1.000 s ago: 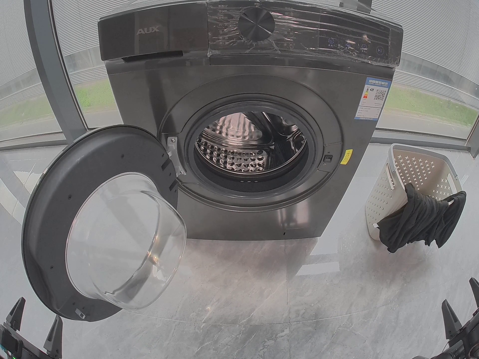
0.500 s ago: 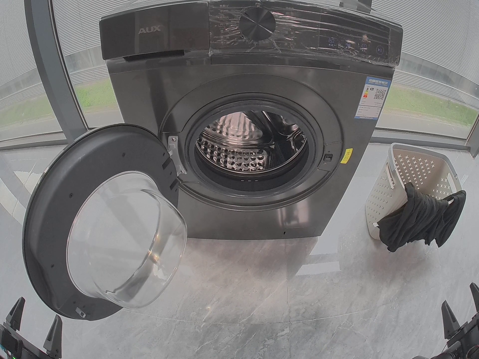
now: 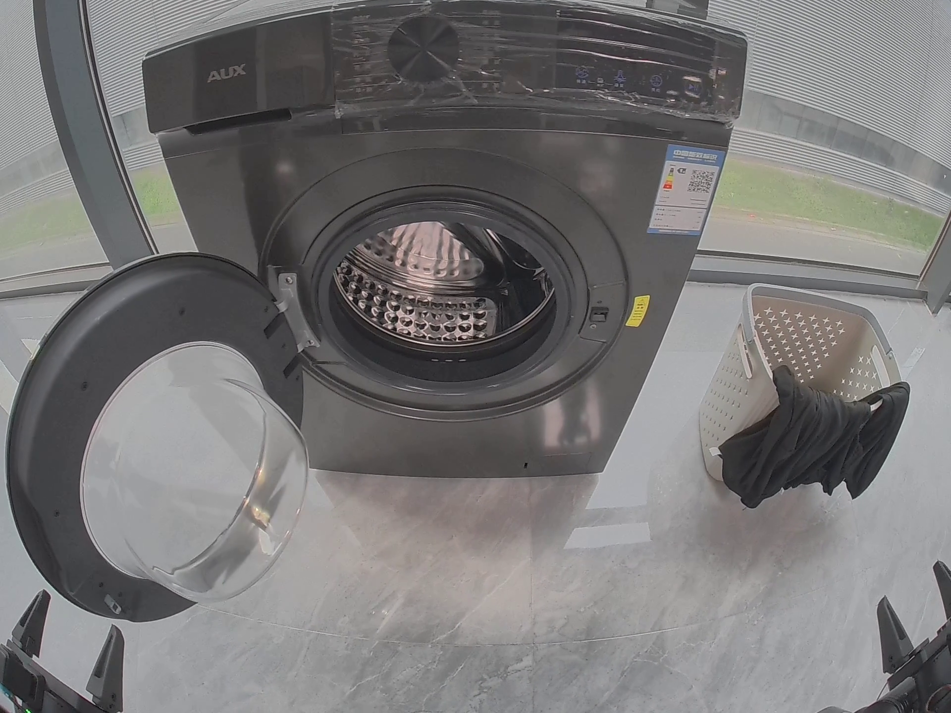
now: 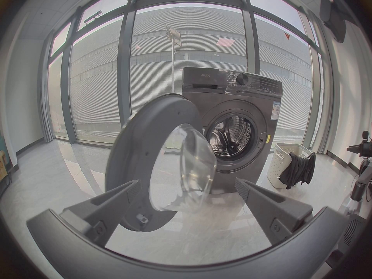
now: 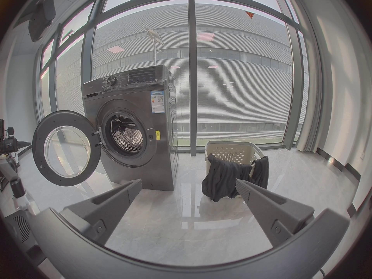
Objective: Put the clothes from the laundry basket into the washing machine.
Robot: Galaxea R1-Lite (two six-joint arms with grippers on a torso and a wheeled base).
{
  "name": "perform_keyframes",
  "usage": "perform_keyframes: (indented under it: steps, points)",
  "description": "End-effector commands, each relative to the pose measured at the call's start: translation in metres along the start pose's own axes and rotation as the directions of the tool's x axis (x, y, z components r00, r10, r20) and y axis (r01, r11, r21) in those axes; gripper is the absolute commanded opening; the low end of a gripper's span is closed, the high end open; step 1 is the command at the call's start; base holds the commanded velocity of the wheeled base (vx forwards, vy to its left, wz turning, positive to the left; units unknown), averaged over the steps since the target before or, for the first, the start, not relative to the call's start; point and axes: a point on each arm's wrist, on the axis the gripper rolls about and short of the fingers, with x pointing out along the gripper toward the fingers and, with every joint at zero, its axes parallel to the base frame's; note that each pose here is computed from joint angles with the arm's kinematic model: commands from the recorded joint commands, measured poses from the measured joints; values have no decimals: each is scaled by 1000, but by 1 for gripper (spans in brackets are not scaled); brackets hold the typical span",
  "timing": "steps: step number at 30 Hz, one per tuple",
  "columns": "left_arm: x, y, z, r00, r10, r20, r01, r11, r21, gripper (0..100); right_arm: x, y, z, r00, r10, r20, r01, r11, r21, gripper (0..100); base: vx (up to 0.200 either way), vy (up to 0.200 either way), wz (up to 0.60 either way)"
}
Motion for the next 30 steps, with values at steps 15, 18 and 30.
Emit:
perform_keyframes:
  steps: [15,18,30]
  points:
    - [0,0,-4,1000,1,-2,-1,1000,-2,100,0,0,-3,1000,0,0,0,1000,0,100,80,-40,0]
    - [0,0,-4,1000,1,-2,-1,1000,-3,100,0,0,-3,1000,0,0,0,1000,0,100,0,0,0]
    - [0,0,-4,1000,1,-2,-1,1000,-3,100,0,0,-3,1000,2,0,-2,1000,0,100,0,-100,0]
